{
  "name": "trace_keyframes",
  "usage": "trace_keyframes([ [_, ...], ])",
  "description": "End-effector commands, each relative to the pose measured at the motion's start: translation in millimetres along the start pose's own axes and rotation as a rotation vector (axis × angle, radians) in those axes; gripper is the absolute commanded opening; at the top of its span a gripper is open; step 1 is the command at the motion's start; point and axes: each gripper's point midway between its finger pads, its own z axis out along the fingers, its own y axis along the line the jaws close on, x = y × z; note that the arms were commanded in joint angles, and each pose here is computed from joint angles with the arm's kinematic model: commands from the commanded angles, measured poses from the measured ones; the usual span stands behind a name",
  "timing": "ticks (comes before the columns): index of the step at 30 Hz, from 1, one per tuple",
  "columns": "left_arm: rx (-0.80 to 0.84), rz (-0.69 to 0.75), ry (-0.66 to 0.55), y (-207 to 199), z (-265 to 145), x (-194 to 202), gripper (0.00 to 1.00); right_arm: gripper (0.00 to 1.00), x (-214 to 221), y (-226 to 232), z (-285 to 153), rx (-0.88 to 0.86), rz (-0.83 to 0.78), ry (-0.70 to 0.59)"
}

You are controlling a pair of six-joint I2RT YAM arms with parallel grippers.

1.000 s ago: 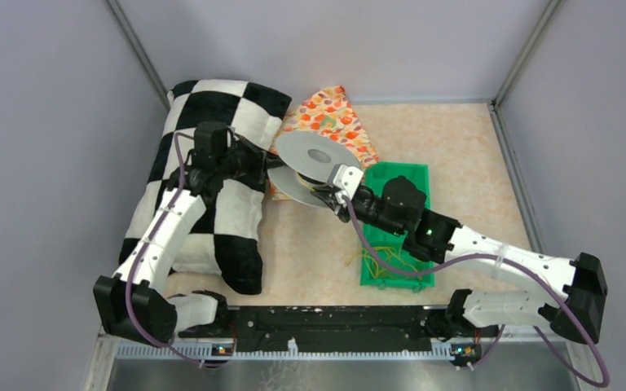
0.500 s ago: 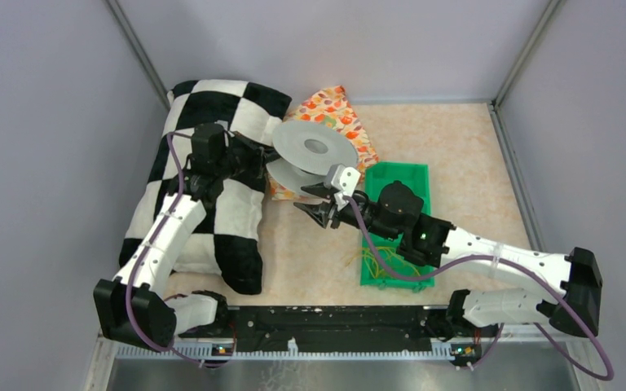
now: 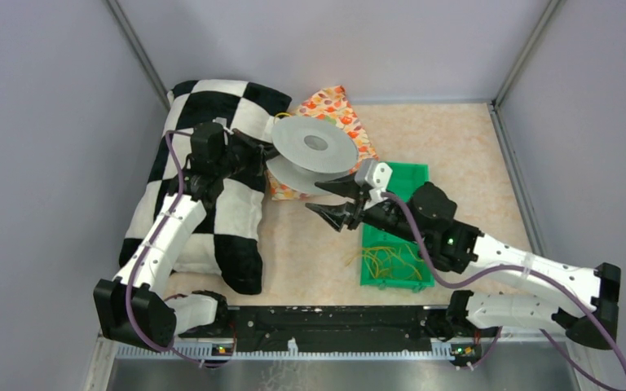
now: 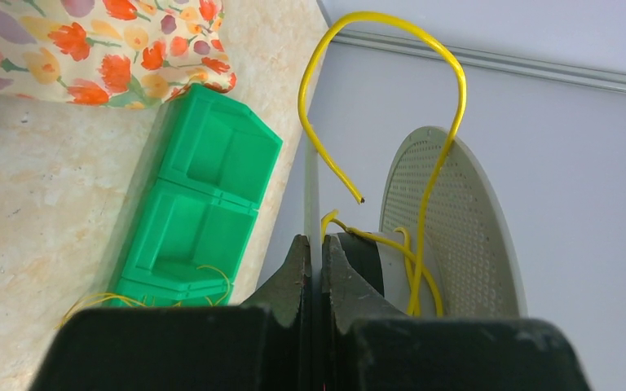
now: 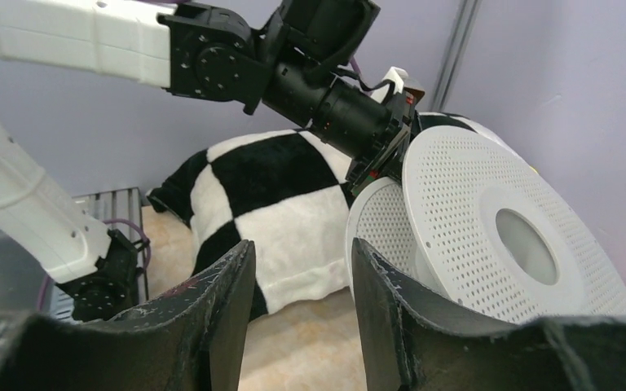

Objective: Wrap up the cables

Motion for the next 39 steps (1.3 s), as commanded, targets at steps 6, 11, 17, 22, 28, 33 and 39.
trace_keyframes([
  [6, 0.155, 0.086, -0.05, -46.9, -14.2, -9.8, 0.0, 0.52, -37.3, 3.4, -42.2, 0.017, 0.117, -0.03],
  [11, 0.117, 0.139, -0.065, -44.7, -15.4, -13.1, 0.0, 0.56, -31.2, -24.9, -72.4, 0.2, 0.161, 0.011],
  [17, 0.047, 0.428, -0.046, -45.3, -21.2, -14.1, 0.0, 0.68, -25.1, -84.4, -124.9, 0.583, 0.17, 0.11],
  [22, 0.163, 0.786, 0.218, -43.6, -29.0, 23.2, 0.0, 0.68, -27.2, -115.1, -122.5, 0.613, 0.25, 0.316],
  [28, 0.103, 1.133, 0.333, -6.7, -48.5, 36.2, 0.0, 0.7, -13.0, -137.9, -86.7, 0.467, 0.364, 0.426],
  [33, 0.091, 1.404, 0.229, 3.7, -69.1, 35.0, 0.0, 0.68, 0.1, -135.1, -49.6, 0.339, 0.419, 0.489],
  [39, 0.198, 1.583, 0.131, -3.5, -87.7, 41.4, 0.0, 0.68, 21.9, -120.0, -4.6, 0.216, 0.527, 0.515],
])
